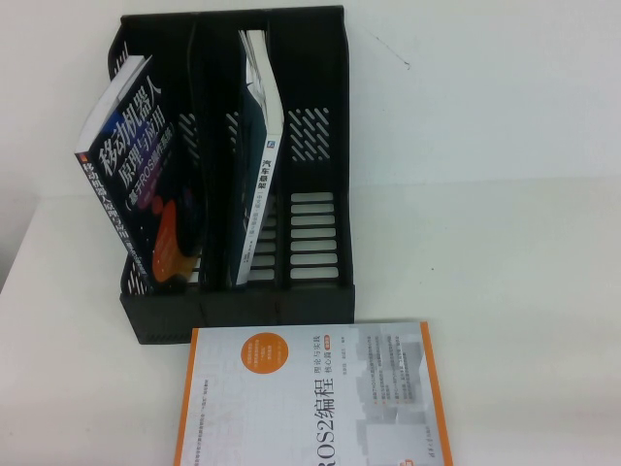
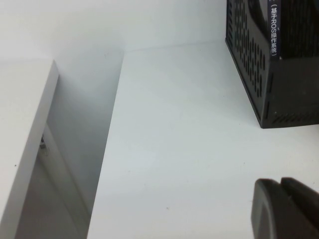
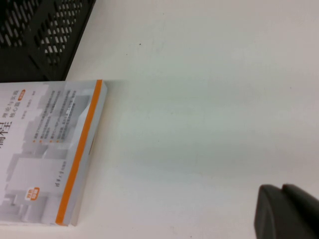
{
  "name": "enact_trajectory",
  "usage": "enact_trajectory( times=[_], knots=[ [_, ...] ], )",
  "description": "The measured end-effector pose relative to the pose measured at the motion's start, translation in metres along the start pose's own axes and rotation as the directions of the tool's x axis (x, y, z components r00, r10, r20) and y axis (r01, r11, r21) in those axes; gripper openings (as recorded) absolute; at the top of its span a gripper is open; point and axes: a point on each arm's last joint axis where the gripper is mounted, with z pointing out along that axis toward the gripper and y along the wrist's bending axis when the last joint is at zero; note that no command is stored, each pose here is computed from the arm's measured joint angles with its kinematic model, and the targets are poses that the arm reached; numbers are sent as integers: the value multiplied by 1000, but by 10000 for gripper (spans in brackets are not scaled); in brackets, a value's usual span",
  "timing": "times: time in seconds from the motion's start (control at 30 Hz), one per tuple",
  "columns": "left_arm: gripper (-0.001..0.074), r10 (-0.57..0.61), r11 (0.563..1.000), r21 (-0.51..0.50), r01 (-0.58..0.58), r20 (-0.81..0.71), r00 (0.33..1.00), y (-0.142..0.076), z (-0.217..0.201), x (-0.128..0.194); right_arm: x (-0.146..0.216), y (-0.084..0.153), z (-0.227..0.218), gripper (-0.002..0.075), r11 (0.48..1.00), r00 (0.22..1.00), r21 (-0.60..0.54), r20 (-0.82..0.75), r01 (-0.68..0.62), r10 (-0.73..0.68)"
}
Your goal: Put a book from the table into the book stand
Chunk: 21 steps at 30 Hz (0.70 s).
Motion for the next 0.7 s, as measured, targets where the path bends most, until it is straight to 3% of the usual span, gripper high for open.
enact_trajectory(
  times=[0.7],
  knots=[
    [-1, 4, 1000, -1, -4, -6, 1000, 0, 0, 0, 0, 0, 0, 0, 1000, 1000, 0, 0, 0, 0]
  ],
)
